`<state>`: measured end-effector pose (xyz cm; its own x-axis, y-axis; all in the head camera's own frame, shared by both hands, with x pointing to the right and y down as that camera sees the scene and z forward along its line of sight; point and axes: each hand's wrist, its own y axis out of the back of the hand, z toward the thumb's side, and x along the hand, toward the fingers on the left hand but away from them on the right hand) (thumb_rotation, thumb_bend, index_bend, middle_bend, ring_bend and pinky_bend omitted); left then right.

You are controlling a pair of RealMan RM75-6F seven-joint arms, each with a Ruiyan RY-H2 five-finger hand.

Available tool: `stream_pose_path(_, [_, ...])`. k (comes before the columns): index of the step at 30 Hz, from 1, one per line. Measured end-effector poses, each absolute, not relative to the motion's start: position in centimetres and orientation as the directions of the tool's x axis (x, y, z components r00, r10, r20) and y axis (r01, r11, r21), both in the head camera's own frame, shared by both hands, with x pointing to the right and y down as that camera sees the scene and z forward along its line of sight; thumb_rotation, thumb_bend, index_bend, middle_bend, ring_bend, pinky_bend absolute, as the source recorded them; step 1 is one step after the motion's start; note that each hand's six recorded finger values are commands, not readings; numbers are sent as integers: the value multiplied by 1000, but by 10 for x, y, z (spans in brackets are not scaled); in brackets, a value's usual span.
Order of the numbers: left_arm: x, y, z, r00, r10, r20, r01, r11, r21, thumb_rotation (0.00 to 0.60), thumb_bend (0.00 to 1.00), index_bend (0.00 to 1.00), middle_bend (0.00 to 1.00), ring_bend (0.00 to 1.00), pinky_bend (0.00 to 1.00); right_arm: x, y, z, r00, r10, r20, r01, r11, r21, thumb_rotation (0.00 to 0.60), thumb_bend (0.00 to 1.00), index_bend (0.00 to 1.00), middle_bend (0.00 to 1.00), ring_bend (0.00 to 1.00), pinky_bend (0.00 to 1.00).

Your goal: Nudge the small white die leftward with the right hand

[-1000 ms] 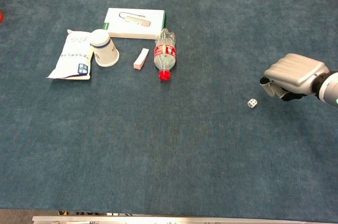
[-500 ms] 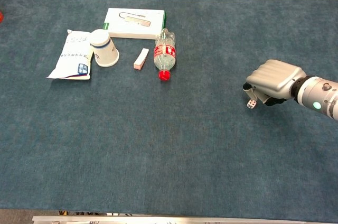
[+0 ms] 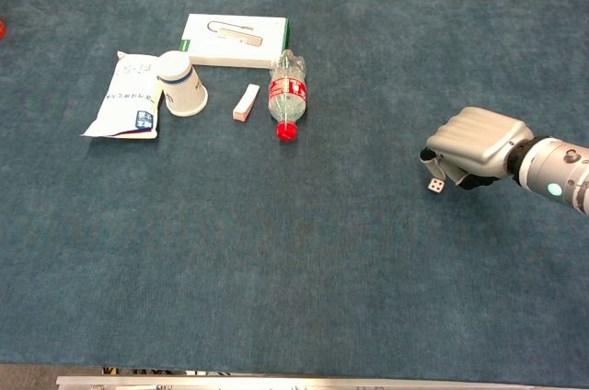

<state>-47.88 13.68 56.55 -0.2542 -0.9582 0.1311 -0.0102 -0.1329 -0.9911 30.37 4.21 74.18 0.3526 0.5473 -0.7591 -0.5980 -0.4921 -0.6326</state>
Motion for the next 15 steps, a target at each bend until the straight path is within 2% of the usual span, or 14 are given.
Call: stream_pose_path(15, [-481,137,563,-260,-958,124,-11,-126,-992,600,230,279,278,196,337,293,53,735,406,527,-747,-587,-476,-655,600,994,505,1000,1000,979])
